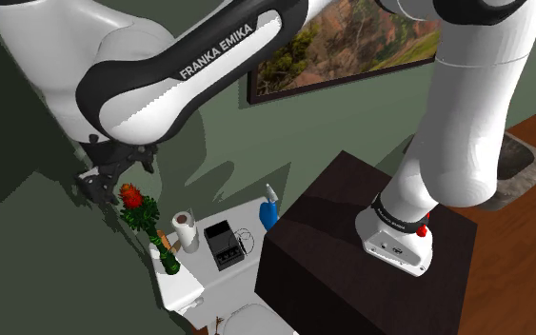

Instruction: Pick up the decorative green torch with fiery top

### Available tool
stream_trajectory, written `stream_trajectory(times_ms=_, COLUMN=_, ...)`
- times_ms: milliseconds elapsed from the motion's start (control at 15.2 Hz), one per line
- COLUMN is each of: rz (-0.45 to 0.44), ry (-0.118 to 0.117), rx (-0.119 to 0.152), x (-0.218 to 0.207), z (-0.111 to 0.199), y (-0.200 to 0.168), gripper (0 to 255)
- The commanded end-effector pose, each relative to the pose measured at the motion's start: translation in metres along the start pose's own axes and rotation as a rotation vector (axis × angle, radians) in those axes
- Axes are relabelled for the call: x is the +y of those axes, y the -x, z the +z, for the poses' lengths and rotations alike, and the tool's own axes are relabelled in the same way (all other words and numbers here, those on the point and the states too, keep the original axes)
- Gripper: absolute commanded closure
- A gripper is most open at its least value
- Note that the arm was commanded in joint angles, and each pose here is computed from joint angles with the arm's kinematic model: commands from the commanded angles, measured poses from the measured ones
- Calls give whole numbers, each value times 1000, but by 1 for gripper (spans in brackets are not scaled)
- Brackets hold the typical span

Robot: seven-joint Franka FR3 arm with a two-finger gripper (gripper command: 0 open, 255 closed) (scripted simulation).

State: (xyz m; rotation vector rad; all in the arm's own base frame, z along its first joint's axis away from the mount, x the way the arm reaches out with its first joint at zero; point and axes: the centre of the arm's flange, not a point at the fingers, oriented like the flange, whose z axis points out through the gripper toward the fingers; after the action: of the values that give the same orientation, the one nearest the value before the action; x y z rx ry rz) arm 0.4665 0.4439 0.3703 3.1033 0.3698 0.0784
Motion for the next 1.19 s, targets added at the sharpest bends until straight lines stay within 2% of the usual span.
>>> stream_trajectory(times_ms=0, rz=-1, ry=0, rx=1, x=-6, z=7, y=-2, gripper=0)
stream_trajectory(times_ms=396, rz=-1, ry=0, rx=1, x=-7, z=42, y=0, gripper=0)
stream_trajectory(times_ms=528, rz=-1, ry=0, rx=1, x=-7, z=42, y=0, gripper=0)
stream_trajectory(times_ms=594, rz=-1, ry=0, rx=1, x=-7, z=41, y=0, gripper=255)
stream_trajectory(times_ms=1122, rz=-1, ry=0, rx=1, x=-8, z=41, y=-1, gripper=255)
